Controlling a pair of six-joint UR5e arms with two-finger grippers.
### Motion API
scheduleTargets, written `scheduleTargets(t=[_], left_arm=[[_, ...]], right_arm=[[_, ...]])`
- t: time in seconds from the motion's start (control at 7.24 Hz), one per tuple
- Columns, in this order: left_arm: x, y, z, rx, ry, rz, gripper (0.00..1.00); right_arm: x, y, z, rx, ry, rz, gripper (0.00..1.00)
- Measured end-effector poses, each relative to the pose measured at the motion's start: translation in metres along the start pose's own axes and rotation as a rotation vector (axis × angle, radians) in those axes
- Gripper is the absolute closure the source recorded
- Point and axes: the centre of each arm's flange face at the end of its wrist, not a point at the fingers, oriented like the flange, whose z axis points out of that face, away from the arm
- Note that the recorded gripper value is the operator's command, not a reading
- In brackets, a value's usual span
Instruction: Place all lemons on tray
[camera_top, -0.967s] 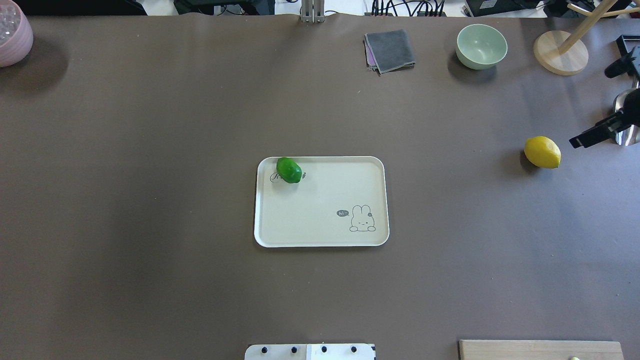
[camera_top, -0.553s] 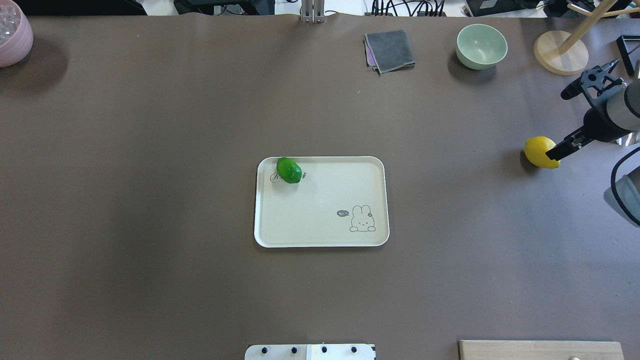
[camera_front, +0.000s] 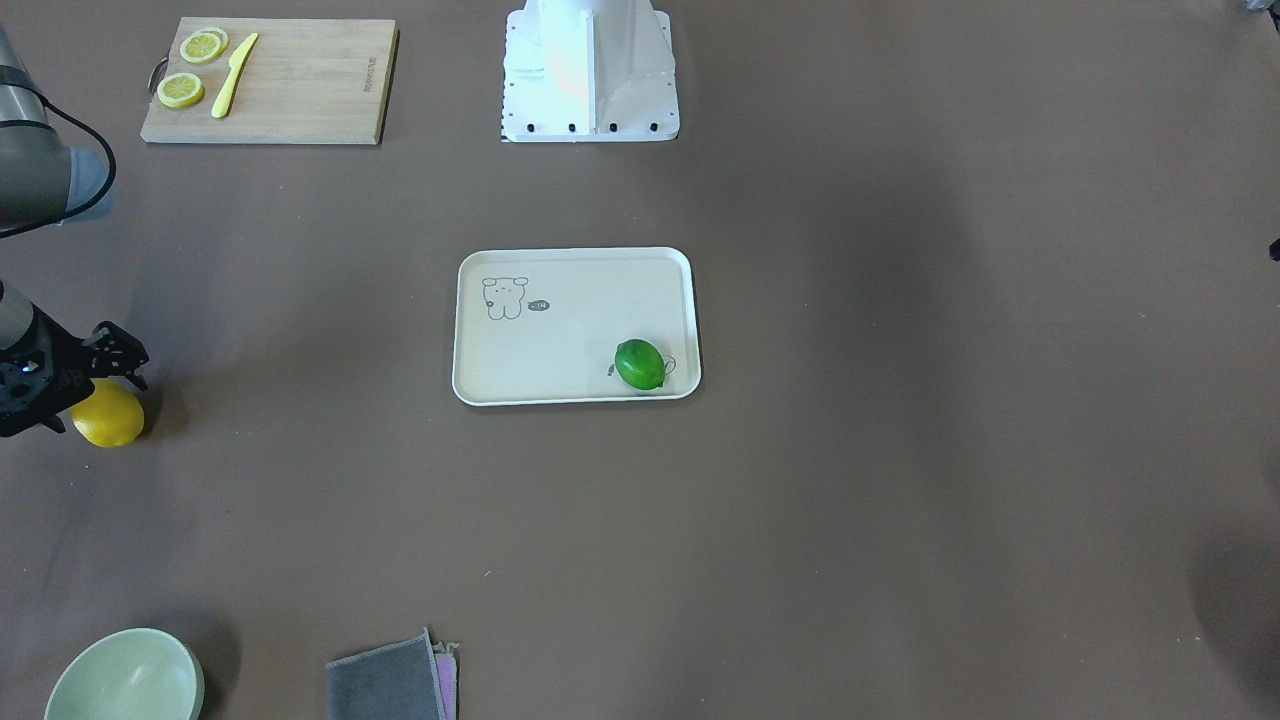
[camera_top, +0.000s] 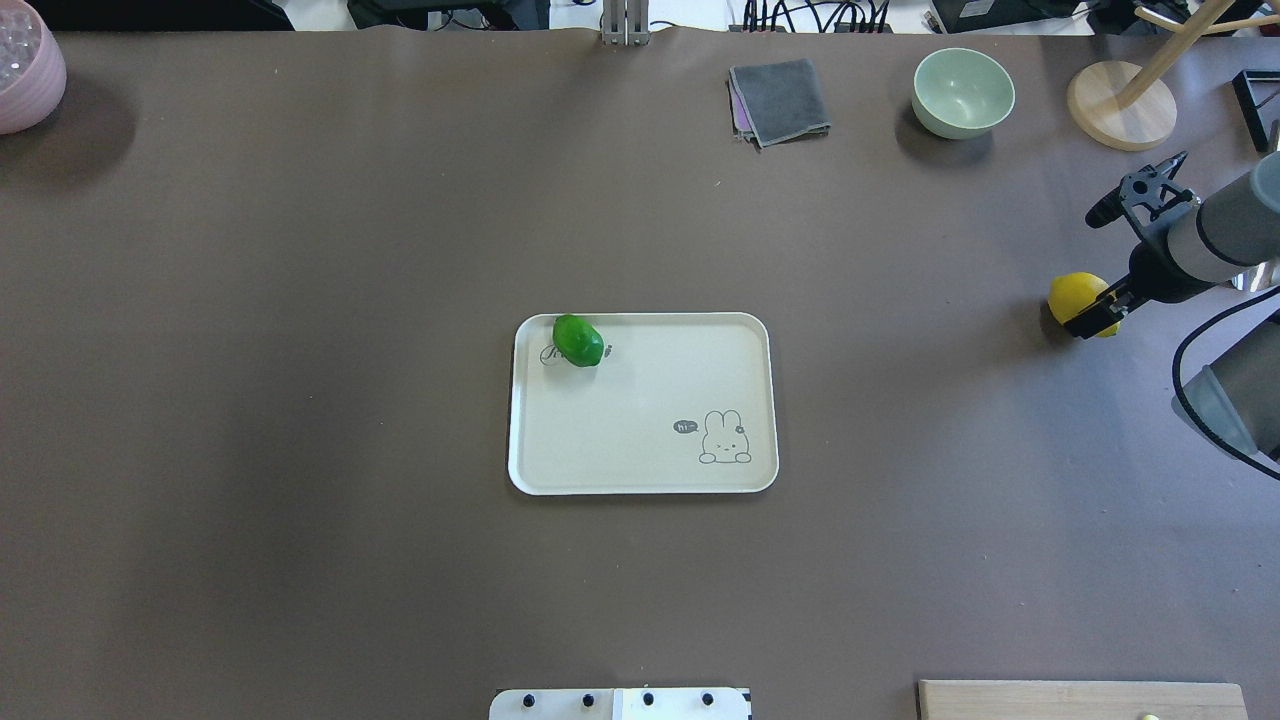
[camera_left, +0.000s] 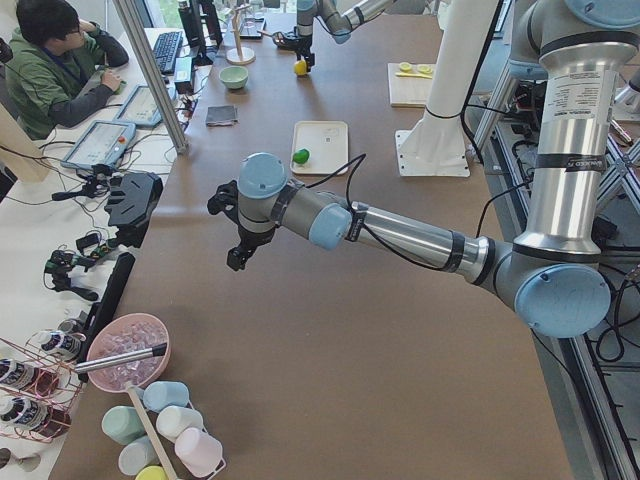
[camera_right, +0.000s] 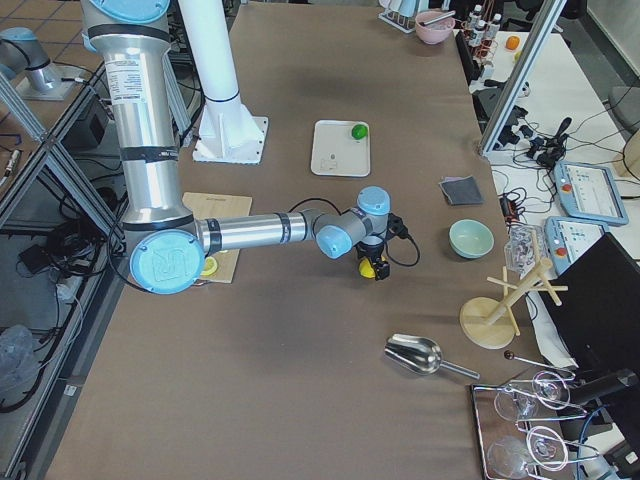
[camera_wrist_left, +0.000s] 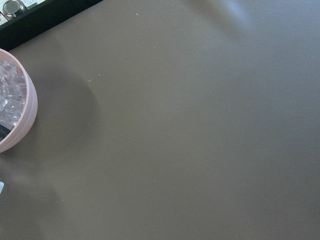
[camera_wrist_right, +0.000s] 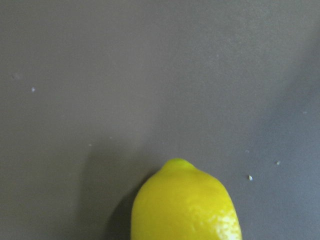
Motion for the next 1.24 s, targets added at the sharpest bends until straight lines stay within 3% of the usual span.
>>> scheduleTargets(t=[0.41, 0.55, 0.97, 1.11, 1.24], left_arm=[[0.0, 0.0, 0.002, -0.002, 0.001, -0.003, 0.02], [0.0, -0.001, 0.002, -0.002, 0.002, -0.003, 0.02], [0.0, -0.001, 0.002, -0.002, 0.002, -0.003, 0.02], [0.0, -0.001, 0.002, -0.003, 0.002, -0.003, 0.02], [0.0, -0.001, 0.002, -0.003, 0.002, -0.003, 0.02]], right_arm=[[-0.021, -0.026, -0.016, 0.047, -0.02, 0.042, 1.0], [-0.037, -0.039, -0.029, 0.075, -0.034, 0.091, 1.0], [-0.177, -0.115, -0.045, 0.127, -0.172, 0.394, 1.0], [-0.235, -0.141, -0.045, 0.133, -0.198, 0.482, 1.0], [-0.29, -0.164, -0.047, 0.126, -0.188, 0.55, 1.0]])
